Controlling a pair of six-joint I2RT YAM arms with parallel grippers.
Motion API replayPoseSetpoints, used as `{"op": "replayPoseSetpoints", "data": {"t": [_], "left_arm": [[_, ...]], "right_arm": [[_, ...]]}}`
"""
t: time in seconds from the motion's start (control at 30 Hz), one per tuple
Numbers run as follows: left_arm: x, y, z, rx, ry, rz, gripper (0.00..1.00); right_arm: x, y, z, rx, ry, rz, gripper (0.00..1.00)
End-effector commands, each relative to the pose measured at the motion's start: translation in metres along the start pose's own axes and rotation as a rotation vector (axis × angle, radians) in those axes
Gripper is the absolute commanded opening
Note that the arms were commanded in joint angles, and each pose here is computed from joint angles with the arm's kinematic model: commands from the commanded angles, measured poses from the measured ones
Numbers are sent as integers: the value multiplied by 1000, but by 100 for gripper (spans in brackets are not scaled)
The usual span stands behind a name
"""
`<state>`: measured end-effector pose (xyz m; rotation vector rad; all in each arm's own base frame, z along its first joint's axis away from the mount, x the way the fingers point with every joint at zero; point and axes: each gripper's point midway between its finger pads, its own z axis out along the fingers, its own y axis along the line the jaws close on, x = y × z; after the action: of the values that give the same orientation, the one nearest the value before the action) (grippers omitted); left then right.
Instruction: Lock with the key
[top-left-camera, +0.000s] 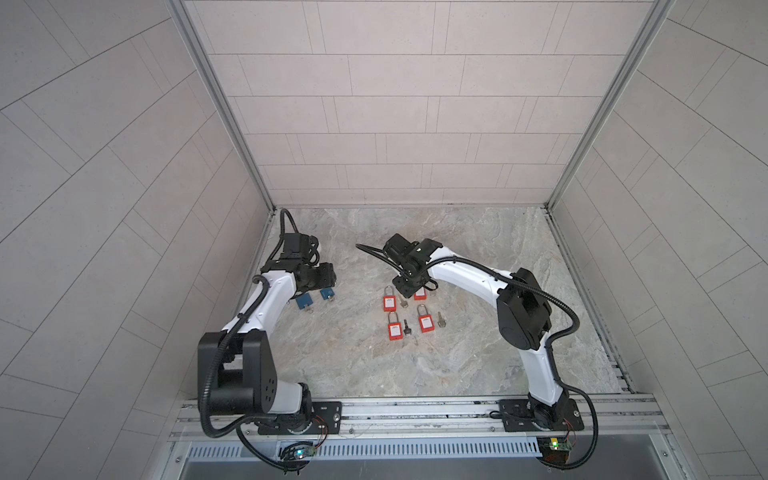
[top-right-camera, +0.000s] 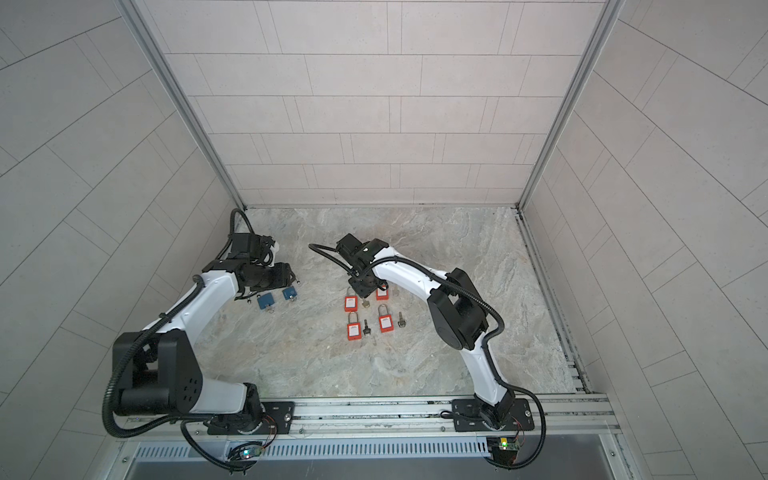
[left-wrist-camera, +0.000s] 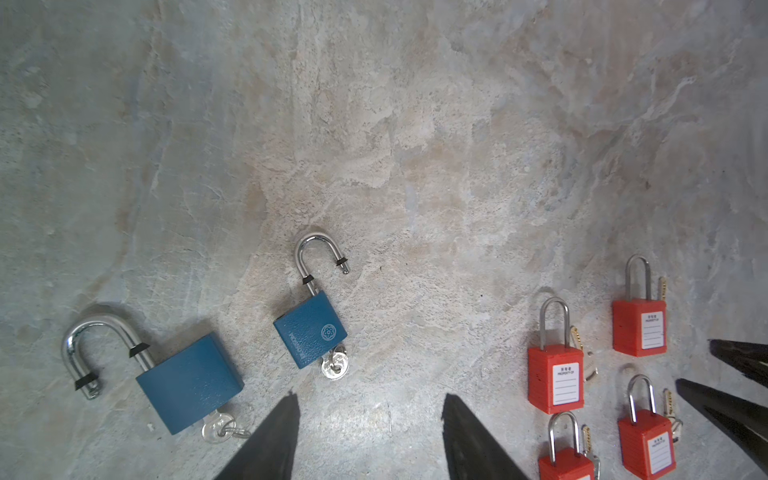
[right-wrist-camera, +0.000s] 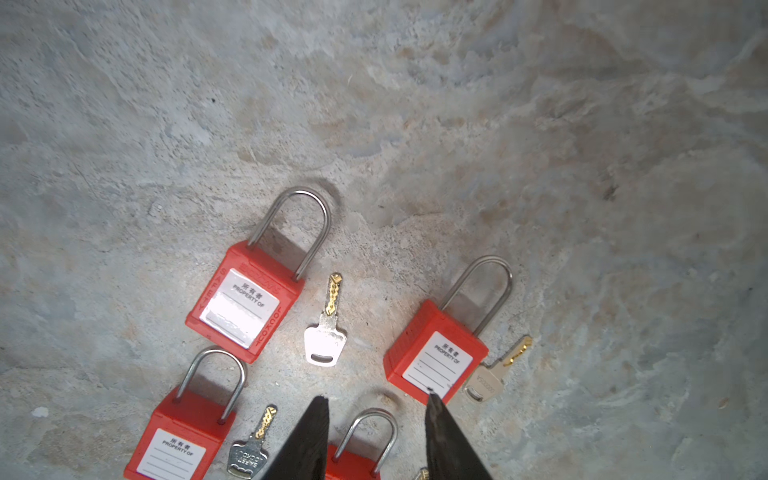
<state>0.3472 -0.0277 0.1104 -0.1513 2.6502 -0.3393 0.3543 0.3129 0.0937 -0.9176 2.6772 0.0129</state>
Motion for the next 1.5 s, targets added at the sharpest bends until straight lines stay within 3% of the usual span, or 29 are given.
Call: {"op": "replayPoseSetpoints", "data": {"t": [0.0,0.7,1.1,1.47], "left_arm": [[1,8,4,-38,54,-8,61],[-24,32,69,-123,175,-132,59],[0,39,87,-145,256,-193,54],[20,34,81,-120,266,-252,47]], "right_arm": [[-7,-7,-24,38,-54,-23,43],[-2,-1,-6,16,-43,-66,46],[-5,1,-11,0,-64,-91,45],[0,5,-8,-22,-68,-103,45]]}}
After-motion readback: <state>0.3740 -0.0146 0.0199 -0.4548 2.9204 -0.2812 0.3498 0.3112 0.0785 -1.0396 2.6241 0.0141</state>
